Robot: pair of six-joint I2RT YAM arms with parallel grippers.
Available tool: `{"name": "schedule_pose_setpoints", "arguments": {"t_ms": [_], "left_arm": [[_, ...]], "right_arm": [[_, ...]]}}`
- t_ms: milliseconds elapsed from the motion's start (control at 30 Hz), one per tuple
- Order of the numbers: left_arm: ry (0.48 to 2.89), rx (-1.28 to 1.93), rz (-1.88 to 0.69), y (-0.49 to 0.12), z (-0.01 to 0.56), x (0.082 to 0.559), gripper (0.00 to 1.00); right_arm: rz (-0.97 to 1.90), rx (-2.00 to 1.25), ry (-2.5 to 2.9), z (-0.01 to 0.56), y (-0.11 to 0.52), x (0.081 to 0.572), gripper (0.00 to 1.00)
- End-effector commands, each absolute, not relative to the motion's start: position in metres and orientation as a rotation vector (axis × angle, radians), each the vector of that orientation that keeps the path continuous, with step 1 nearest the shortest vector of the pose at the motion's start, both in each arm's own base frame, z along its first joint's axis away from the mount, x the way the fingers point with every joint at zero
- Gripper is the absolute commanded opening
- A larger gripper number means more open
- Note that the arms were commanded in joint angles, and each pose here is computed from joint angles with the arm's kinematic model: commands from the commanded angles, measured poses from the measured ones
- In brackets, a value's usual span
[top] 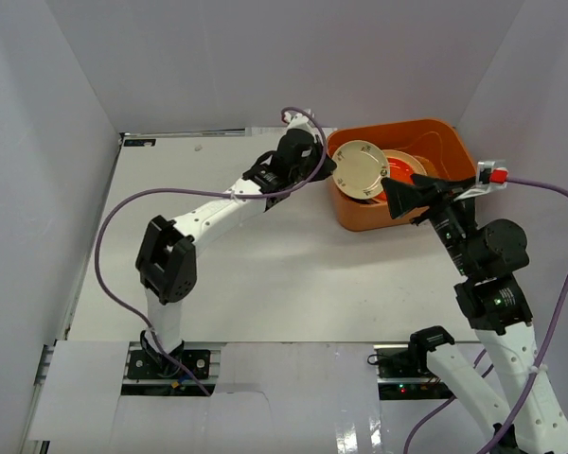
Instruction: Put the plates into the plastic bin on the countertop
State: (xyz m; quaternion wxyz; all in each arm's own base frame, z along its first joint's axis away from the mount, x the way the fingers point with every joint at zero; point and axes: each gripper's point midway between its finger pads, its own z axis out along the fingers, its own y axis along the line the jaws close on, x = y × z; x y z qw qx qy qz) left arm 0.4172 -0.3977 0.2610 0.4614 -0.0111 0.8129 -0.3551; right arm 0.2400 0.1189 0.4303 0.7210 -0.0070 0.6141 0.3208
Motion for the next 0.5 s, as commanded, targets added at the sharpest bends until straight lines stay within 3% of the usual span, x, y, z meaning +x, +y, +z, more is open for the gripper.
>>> {"name": "schedule_pose_setpoints", "arguments": {"t_ms": [0,200,233,267,467], "left_arm": [[1.968,-0.044,-0.878,-0.417,0.274,0.435,0.00],[1.921,-0.021,-0.931,-0.463,0.278,0.460,0.00],[1.954,-0.017,-0.915,-0.473,0.253,0.467,0.00],[1.922,-0.020,-0.936,-0.480,0.269,0.472,0.00],[1.930,-0.080,-1.019,-0.511,0.237,0.492,0.00]], "right_arm": [[0.800,-0.041,1.395,0.412,0.130,0.227,0.90],[0.804,-0.069,1.477,0.380,0.133,0.221,0.90],[0.803,-0.072,1.480,0.377,0.133,0.220,0.90],[0.801,-0.075,1.474,0.376,0.132,0.218,0.90],[0.803,-0.102,1.442,0.389,0.130,0.206,0.90]]}}
